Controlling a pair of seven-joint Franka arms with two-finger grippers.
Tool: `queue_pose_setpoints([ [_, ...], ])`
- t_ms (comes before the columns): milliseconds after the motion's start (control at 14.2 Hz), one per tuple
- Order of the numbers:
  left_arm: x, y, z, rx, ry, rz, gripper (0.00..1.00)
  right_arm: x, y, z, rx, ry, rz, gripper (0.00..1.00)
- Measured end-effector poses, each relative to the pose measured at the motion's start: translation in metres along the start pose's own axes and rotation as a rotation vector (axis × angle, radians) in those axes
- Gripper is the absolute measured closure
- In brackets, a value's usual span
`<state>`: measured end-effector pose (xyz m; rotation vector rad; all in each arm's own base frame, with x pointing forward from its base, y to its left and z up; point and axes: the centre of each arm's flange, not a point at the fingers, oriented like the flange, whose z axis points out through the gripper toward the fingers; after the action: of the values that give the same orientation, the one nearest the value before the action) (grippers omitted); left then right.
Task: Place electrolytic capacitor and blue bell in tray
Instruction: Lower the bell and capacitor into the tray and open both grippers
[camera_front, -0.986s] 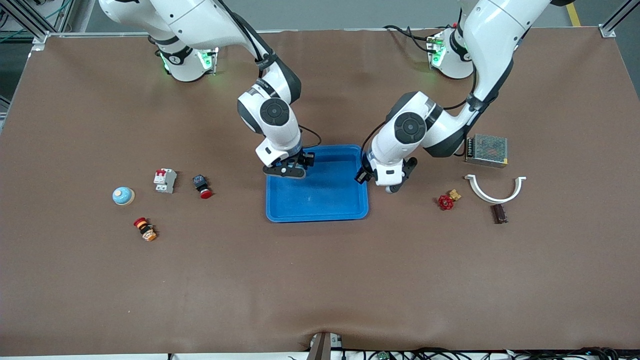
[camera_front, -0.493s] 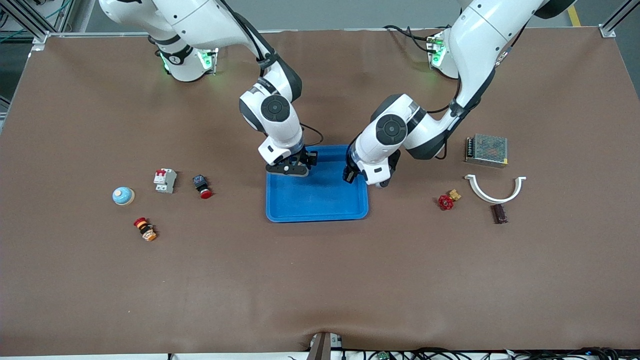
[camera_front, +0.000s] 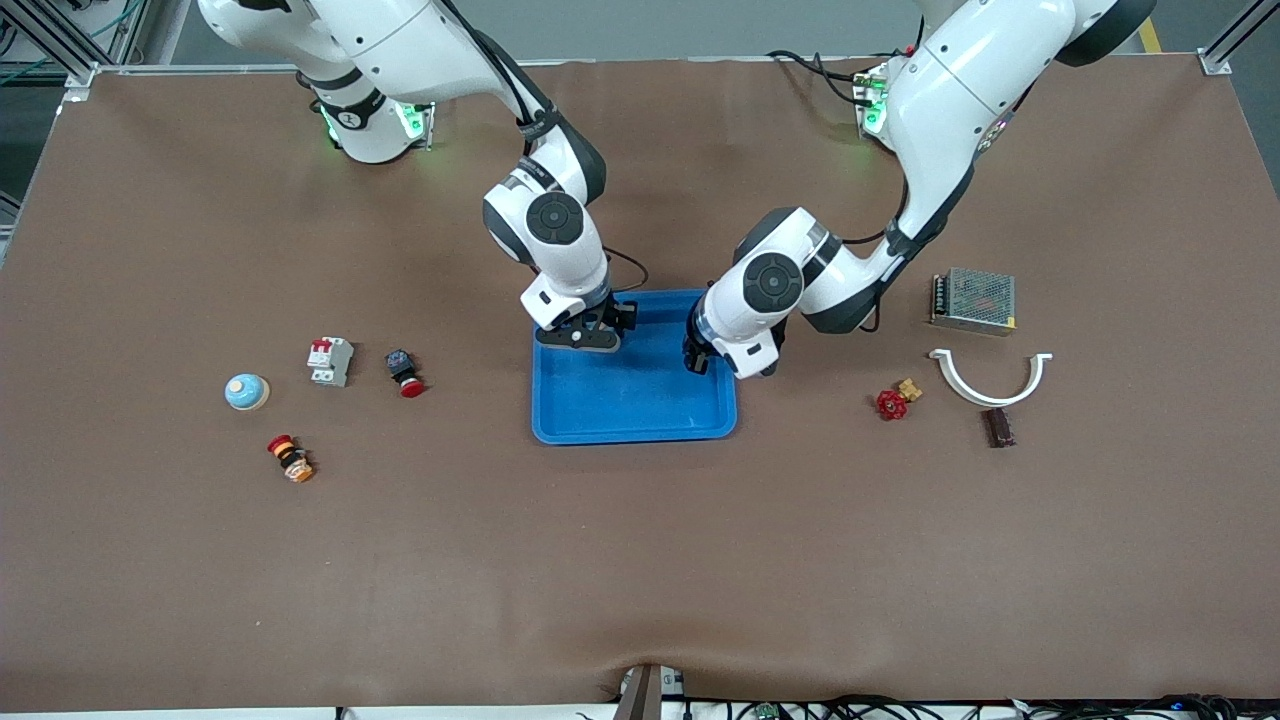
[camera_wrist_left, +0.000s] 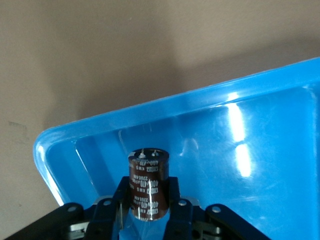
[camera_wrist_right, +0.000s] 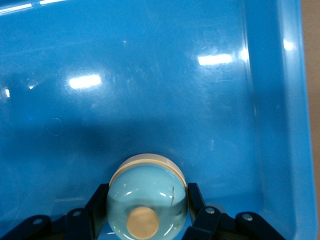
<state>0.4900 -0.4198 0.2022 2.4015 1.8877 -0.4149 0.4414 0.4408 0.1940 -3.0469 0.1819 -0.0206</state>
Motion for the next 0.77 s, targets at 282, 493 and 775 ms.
queue_pose_setpoints([
  [282,-0.006,0.000,0.016,0.004,0.028,-0.014,0.66,-0.001,0.000,0.008,0.006,0.003,-0.001,0.32],
  [493,-0.003,0.002,0.019,0.007,0.034,-0.019,0.66,-0.001,0.000,0.009,0.007,0.003,-0.002,0.32],
  [775,-0.001,0.009,0.013,-0.010,0.031,-0.025,0.30,-0.001,0.000,0.009,0.007,0.003,-0.002,0.26],
])
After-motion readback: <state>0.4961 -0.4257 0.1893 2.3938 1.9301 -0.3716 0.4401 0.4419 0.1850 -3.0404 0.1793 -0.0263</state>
